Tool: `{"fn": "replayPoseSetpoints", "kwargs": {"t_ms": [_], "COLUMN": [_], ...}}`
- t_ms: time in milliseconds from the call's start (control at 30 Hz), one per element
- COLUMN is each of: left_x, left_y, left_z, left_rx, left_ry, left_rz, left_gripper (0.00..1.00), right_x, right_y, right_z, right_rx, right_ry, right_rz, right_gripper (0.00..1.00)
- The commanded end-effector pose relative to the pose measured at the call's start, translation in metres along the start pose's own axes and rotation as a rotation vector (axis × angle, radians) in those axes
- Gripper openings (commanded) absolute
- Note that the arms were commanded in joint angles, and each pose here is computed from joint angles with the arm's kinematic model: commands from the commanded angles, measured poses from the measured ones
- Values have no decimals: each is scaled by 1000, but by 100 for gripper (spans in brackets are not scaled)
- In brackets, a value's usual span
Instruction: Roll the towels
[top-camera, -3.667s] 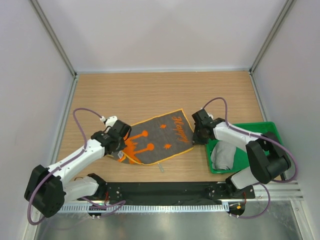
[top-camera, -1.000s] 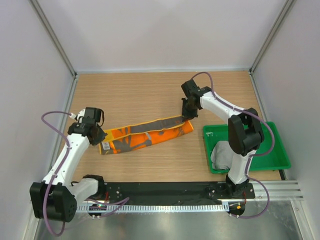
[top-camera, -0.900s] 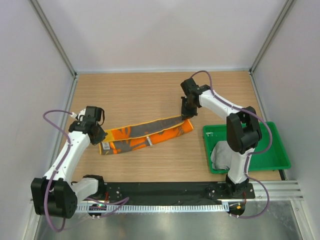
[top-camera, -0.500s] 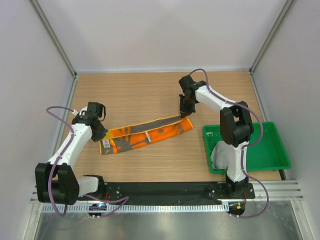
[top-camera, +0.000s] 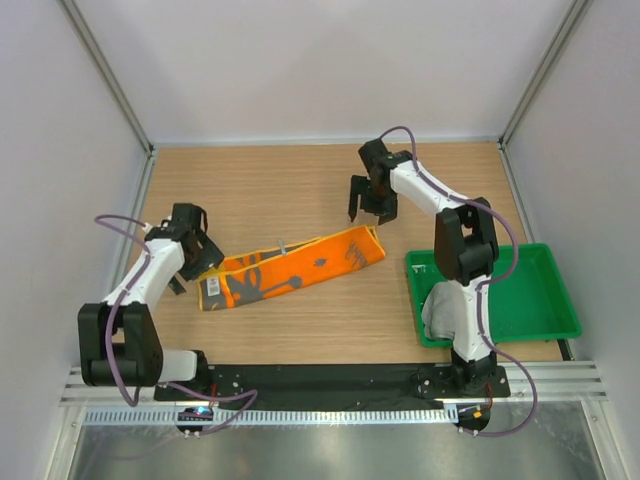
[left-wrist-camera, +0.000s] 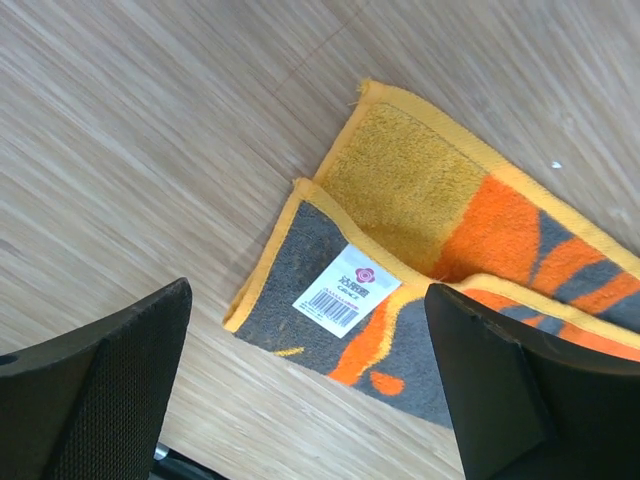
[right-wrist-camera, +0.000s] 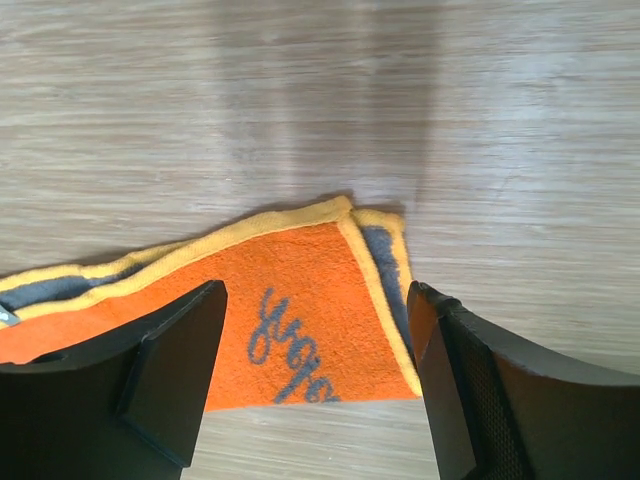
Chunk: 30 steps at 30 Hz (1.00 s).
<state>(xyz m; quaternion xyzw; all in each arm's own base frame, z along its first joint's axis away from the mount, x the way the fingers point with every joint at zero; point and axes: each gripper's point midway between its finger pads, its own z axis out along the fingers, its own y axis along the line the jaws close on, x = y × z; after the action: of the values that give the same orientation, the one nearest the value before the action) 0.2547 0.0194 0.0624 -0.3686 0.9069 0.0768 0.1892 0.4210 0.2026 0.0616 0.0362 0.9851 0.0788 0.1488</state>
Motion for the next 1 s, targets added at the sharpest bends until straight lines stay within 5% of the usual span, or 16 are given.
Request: {"fn": "replayPoseSetpoints", "kwargs": {"t_ms": [0, 100, 333, 700, 967], "left_x": [-22, -26, -6, 16, 19], "left_y": [-6, -4, -4, 4, 13], "left_z": [-21, -36, -25, 5, 16], "left_rx": [64, 106, 142, 113, 71], "left_ry": [-94, -135, -105, -76, -90], "left_rz": [-41, -60, -98, -132, -138], "left_gripper": [100, 100, 100, 98, 95], "right_x": [-11, -8, 42, 22, 17], "right_y": [-11, -11, -13, -10, -14], "right_z": [-48, -66, -33, 8, 24], "right_rx": [32, -7, -83, -55, -17], "right_ry": [-105, -166, -43, 0, 9], "right_rz": [-5, 0, -10, -43, -45], "right_gripper": [80, 80, 72, 51, 48]}}
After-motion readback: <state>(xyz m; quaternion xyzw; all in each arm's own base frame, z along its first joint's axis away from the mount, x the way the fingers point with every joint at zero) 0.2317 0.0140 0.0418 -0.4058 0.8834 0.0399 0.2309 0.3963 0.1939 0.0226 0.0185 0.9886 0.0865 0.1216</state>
